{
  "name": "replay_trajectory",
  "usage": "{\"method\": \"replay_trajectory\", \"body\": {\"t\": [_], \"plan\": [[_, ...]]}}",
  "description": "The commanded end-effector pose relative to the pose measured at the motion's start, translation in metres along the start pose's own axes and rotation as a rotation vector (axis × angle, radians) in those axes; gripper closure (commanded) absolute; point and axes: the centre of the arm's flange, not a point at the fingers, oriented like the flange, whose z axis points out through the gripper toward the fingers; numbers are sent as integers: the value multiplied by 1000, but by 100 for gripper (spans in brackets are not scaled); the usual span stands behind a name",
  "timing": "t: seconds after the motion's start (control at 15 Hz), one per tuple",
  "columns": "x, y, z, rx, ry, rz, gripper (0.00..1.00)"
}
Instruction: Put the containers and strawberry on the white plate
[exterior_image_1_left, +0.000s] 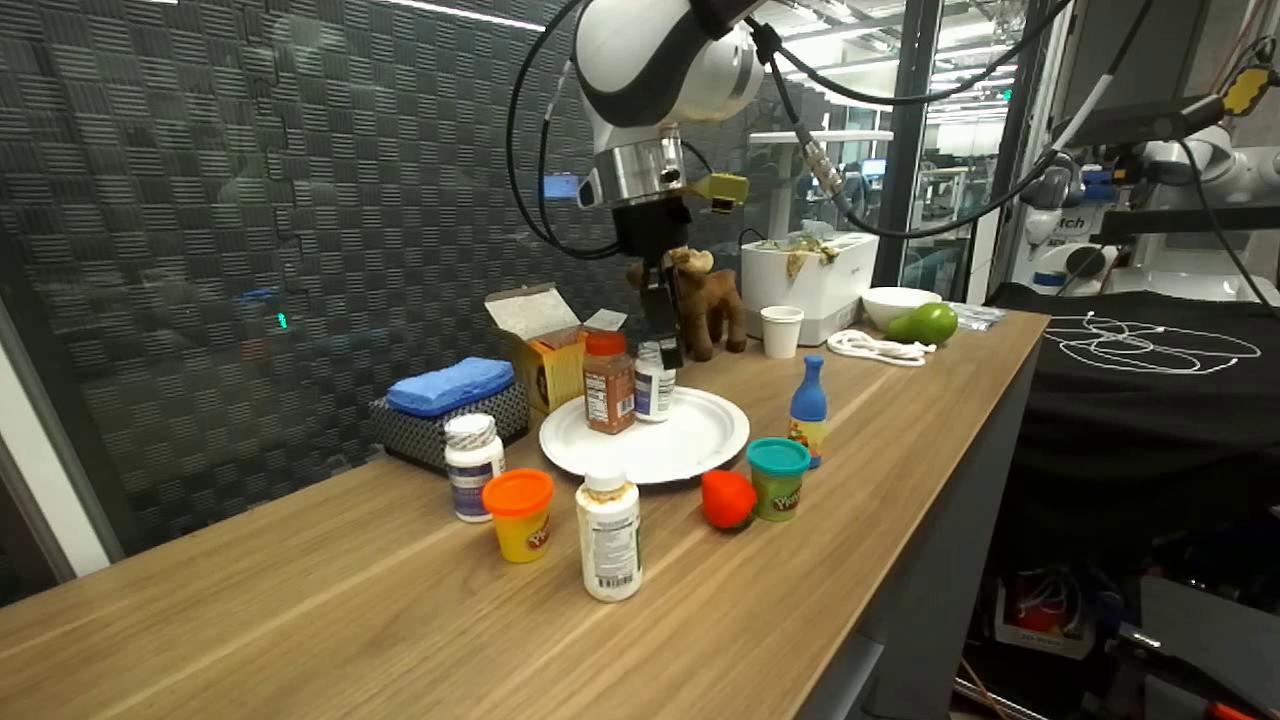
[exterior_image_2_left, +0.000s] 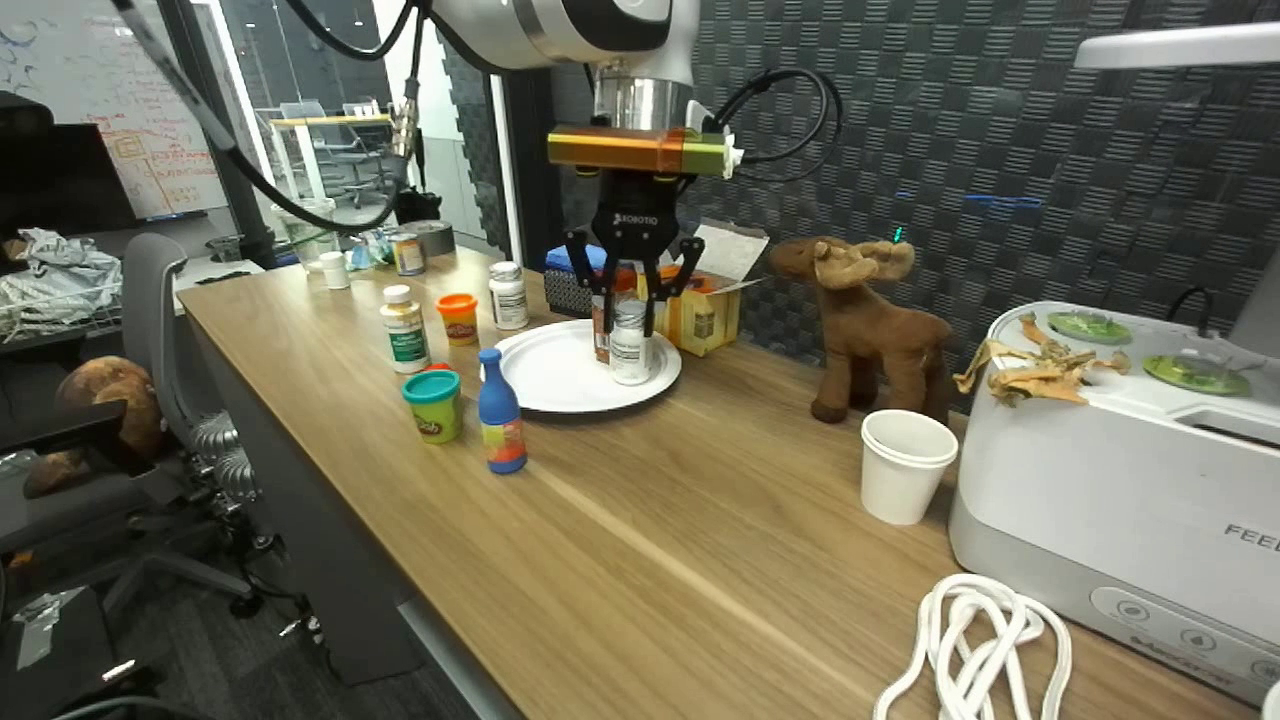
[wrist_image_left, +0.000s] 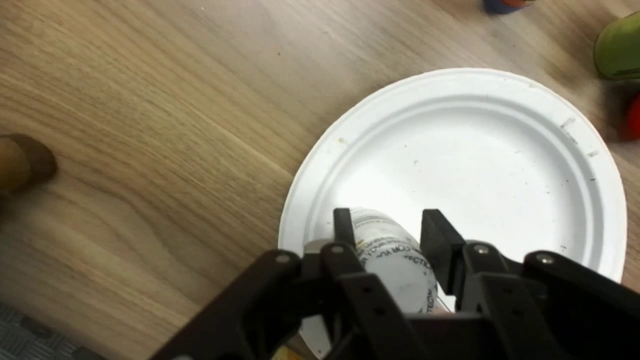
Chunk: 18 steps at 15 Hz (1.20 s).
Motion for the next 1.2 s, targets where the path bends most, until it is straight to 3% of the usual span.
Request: {"method": "replay_trajectory", "body": {"t": [0.0,0.33,0.53,0.73,1.0,1.13], "plan": [[5,-4,-11,-60,-13,-43,35],[4,-15,-36,-204,-62,-56,1],[12,-29,-63,-242,-42,-58,0],[33,-52,-90,-227,27,-46,0],[77,-102,-108,-121,99,-60,0],[92,-127,-115,-70,91,-122,0]]}}
